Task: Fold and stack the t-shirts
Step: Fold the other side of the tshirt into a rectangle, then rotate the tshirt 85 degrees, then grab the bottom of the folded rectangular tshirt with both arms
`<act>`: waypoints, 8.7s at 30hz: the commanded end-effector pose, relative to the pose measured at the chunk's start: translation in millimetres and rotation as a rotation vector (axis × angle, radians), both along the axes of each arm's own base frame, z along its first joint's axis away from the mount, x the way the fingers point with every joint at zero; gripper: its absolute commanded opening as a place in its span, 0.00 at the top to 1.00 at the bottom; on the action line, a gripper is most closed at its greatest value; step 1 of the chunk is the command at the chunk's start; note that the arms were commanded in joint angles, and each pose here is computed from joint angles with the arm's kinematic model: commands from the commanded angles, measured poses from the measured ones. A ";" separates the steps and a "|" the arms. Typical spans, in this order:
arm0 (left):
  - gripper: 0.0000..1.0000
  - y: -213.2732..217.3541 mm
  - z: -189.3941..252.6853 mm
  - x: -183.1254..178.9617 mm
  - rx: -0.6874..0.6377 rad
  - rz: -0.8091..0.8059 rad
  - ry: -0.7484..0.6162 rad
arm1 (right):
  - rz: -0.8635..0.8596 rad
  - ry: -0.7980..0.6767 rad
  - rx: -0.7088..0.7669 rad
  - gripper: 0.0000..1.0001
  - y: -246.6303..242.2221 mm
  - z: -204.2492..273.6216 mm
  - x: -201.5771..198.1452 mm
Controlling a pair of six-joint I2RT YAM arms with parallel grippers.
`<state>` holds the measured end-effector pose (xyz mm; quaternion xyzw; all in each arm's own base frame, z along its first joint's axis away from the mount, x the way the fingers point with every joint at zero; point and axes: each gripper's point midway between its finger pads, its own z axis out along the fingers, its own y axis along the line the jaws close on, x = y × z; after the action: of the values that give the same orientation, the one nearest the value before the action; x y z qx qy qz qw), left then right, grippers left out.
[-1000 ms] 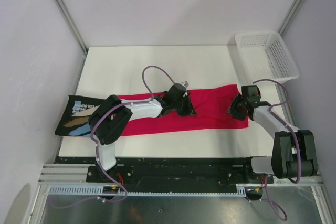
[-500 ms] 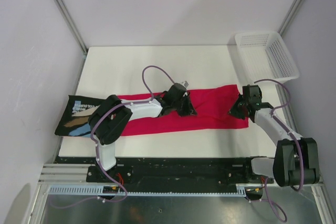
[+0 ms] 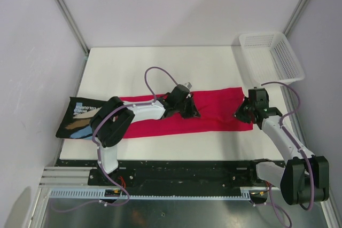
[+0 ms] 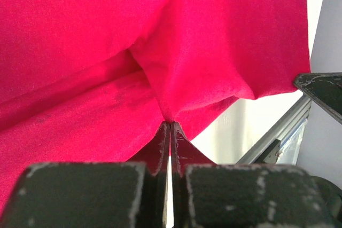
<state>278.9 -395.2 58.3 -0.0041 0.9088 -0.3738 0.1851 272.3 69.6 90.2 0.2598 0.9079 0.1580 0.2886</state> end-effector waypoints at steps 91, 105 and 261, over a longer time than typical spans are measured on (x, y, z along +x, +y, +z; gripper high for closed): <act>0.58 146.8 32.4 -16.6 0.010 -0.003 -0.069 | -0.422 -0.006 0.145 0.49 -35.5 -61.8 -29.8; 0.58 188.2 28.9 -9.5 0.102 0.073 -0.083 | -0.234 -0.027 0.036 0.86 -7.9 -57.9 49.9; 1.00 134.8 11.6 -145.7 0.140 -0.223 0.003 | 0.283 0.256 0.384 1.00 126.6 -11.1 -170.9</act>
<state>111.1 -234.8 25.9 0.0925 0.9509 -0.2791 0.0961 90.7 187.8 48.8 0.2078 0.9275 0.3019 0.0737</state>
